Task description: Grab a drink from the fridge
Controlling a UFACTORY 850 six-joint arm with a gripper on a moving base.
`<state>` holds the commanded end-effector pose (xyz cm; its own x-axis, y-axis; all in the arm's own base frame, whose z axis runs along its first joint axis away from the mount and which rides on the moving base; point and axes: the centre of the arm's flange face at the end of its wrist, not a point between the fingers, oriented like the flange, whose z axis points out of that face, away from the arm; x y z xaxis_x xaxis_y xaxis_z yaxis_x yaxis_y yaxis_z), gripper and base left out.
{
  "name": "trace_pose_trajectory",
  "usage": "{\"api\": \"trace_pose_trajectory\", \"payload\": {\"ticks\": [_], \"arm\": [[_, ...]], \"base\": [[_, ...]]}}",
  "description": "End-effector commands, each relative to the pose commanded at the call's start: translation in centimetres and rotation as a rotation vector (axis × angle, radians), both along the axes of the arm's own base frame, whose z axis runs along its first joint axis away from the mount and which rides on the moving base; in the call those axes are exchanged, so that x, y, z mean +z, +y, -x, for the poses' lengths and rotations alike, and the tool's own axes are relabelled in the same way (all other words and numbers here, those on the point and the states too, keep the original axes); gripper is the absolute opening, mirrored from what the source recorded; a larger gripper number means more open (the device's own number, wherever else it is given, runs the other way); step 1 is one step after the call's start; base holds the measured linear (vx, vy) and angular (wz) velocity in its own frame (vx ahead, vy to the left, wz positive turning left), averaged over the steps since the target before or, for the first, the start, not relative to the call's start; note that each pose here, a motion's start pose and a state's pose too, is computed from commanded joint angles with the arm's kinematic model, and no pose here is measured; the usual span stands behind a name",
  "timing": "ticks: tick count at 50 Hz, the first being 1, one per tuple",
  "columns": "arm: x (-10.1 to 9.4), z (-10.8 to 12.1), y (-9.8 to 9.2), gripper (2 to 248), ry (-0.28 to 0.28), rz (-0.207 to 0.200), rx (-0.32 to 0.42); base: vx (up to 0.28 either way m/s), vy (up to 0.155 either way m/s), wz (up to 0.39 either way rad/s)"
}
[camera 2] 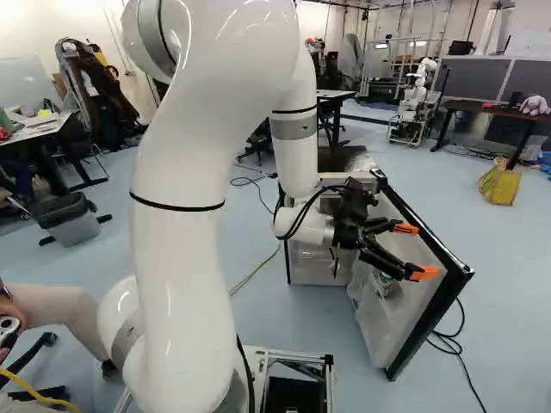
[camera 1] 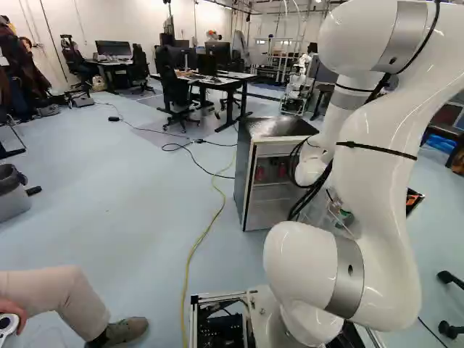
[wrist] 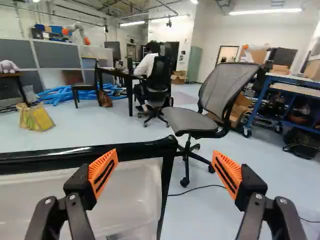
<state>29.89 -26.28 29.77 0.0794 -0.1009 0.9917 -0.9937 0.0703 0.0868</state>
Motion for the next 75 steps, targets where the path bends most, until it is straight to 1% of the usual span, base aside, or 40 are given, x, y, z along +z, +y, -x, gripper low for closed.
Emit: {"api": "trace_pose_trajectory", "payload": {"ticks": [25,38,46,75], "arm": [[0.6,1.6,5.0,247,0.053,-0.009,0.330],[0.9,2.6,7.8,247,0.073,-0.013,0.503],[0.9,2.9,9.3,247,0.082,-0.014,0.612],[-1.7,0.9,11.3,247,0.139,-0.059,0.923]], "base": [[0.000,0.000,0.000],[0.000,0.000,0.000],[0.000,0.000,0.000],[0.000,0.000,0.000]]}}
